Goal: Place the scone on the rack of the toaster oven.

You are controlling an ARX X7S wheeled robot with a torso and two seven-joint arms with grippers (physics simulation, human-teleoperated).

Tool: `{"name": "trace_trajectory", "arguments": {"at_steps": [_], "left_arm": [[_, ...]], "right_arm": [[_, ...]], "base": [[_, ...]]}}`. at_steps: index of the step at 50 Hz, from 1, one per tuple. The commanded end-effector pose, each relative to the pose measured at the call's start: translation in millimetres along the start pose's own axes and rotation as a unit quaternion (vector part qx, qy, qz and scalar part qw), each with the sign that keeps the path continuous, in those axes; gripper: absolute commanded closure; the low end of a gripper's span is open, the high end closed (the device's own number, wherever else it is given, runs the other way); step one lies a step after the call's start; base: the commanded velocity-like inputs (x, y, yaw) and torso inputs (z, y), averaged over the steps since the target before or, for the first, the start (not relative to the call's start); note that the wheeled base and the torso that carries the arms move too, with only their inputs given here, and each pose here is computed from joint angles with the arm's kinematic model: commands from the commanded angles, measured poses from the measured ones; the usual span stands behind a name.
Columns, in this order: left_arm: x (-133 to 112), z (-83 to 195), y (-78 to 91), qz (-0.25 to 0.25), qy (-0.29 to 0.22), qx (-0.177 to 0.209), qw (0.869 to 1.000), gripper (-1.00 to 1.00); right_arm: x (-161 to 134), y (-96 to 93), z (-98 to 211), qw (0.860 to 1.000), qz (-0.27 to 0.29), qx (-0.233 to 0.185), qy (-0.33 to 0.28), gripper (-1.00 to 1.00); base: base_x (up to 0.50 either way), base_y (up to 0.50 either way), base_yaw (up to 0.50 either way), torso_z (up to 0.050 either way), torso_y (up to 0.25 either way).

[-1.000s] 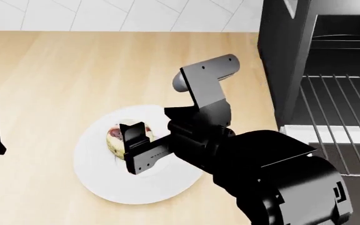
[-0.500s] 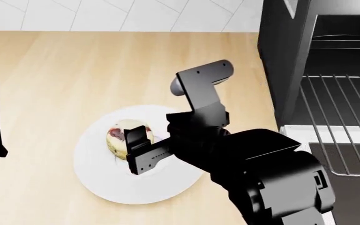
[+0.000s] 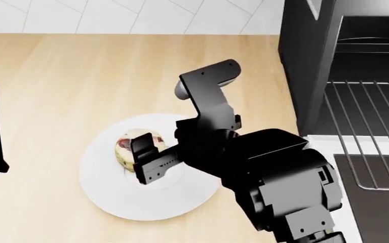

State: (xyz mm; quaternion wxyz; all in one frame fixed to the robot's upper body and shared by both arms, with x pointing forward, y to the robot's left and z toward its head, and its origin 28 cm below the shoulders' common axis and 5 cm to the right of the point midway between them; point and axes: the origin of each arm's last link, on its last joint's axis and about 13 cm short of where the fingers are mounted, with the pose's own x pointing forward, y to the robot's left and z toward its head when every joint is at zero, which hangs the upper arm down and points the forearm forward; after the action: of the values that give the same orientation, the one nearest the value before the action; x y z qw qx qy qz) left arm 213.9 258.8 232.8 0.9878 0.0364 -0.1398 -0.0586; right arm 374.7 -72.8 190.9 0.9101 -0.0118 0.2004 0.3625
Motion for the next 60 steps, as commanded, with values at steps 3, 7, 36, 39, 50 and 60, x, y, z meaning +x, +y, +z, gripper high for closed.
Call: {"name": "trace_trajectory", "arguments": {"at_steps": [3, 7, 36, 39, 50, 60], "left_arm": [[-1.4, -1.2, 0.3, 0.000, 0.001, -0.001, 1.000, -1.00], [-1.6, -1.1, 0.4, 0.001, 0.002, -0.001, 1.000, -1.00], [-4.4, -6.4, 1.8, 0.003, 0.004, -0.005, 1.000, -1.00], [-4.2, -7.0, 2.2, 0.003, 0.005, -0.006, 1.000, -1.00], [-6.0, -8.2, 2.4, 0.004, 0.007, -0.006, 1.000, -1.00], [-5.9, -9.9, 2.0, 0.003, 0.010, -0.006, 1.000, -1.00]], "right_arm": [[8.8, 0.5, 2.7, 1.000, 0.008, -0.011, 0.015, -1.00], [10.0, 1.3, 1.7, 1.000, 0.012, -0.011, 0.017, -1.00], [23.4, -0.7, -0.1, 0.999, 0.015, -0.017, 0.036, -1.00], [26.1, -0.9, 0.3, 0.999, 0.017, -0.018, 0.038, -1.00], [29.4, -1.6, -1.5, 0.999, 0.019, -0.017, 0.044, -1.00], [31.2, -5.9, -5.8, 0.999, 0.012, -0.011, 0.046, -1.00]], "base": [[0.00, 0.00, 0.00, 0.000, 0.000], [0.00, 0.00, 0.00, 0.000, 0.000], [0.00, 0.00, 0.00, 0.000, 0.000], [0.00, 0.00, 0.00, 0.000, 0.000], [0.00, 0.00, 0.00, 0.000, 0.000], [0.00, 0.00, 0.00, 0.000, 0.000]]}}
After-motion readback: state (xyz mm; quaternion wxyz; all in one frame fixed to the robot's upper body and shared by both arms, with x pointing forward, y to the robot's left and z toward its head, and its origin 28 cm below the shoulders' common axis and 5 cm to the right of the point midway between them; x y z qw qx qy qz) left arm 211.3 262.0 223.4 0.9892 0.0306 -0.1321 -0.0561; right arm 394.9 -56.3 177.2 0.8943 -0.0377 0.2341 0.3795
